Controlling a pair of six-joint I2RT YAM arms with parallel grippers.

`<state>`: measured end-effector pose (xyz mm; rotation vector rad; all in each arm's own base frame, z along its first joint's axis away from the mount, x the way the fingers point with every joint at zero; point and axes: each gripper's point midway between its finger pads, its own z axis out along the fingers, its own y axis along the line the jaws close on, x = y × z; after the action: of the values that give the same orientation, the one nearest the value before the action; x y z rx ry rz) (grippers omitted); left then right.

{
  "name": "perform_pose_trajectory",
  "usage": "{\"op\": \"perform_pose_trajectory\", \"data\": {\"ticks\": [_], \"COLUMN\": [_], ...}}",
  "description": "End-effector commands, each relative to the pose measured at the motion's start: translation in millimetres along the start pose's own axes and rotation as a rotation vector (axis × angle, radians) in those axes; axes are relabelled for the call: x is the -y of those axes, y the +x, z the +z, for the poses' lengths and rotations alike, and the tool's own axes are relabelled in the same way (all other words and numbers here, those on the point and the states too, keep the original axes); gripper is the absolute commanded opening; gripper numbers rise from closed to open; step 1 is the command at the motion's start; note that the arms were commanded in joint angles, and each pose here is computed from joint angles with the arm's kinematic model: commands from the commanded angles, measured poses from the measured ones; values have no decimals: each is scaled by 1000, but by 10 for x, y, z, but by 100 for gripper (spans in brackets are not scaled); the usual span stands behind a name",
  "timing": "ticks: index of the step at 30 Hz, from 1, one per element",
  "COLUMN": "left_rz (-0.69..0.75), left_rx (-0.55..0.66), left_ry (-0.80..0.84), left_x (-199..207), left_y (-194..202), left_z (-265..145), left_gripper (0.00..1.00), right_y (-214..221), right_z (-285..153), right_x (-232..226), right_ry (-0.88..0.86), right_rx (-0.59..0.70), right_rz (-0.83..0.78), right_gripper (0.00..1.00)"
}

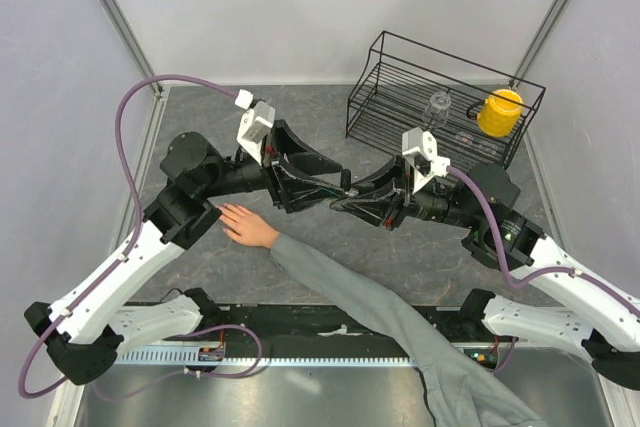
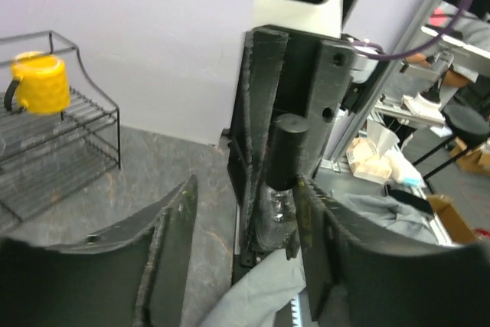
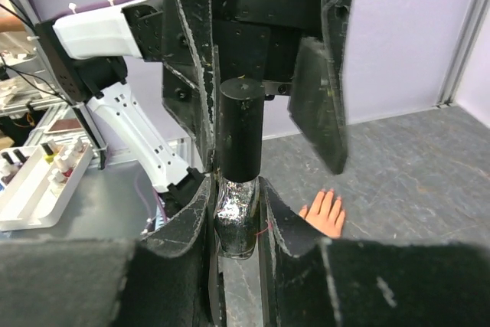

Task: Paint the nails

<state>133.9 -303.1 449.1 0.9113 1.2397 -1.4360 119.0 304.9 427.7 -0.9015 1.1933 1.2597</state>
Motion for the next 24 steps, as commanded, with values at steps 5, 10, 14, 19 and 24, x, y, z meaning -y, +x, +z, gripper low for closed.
{"op": "perform_pose_trajectory", "data": {"ticks": [5,10,14,19,24], "left_rz": [-21,-20,-57,-65,-17], "left_rx": [-17,60,97,103,119], "left_ry": [-243,-391,-461,-552,-619], "left_x": [-197,-253,-361,-647,-804], "left_y": [-137,-312,-343,-360,-387], "left_z": [-217,-442,-479,-352,-228], "left_gripper": [83,72,68,58,54], "right_y": [-413,-223,-74,15,66], "right_z": [42,32,53,81,84], "right_x": [64,464,774,959,1061], "right_ry": [47,253,405,487,540], "right_rx": [95,7,-67,-101,-113], "right_rz": [-108,-73,-37,-29,-16], "right_gripper": [0,0,0,0,0]}}
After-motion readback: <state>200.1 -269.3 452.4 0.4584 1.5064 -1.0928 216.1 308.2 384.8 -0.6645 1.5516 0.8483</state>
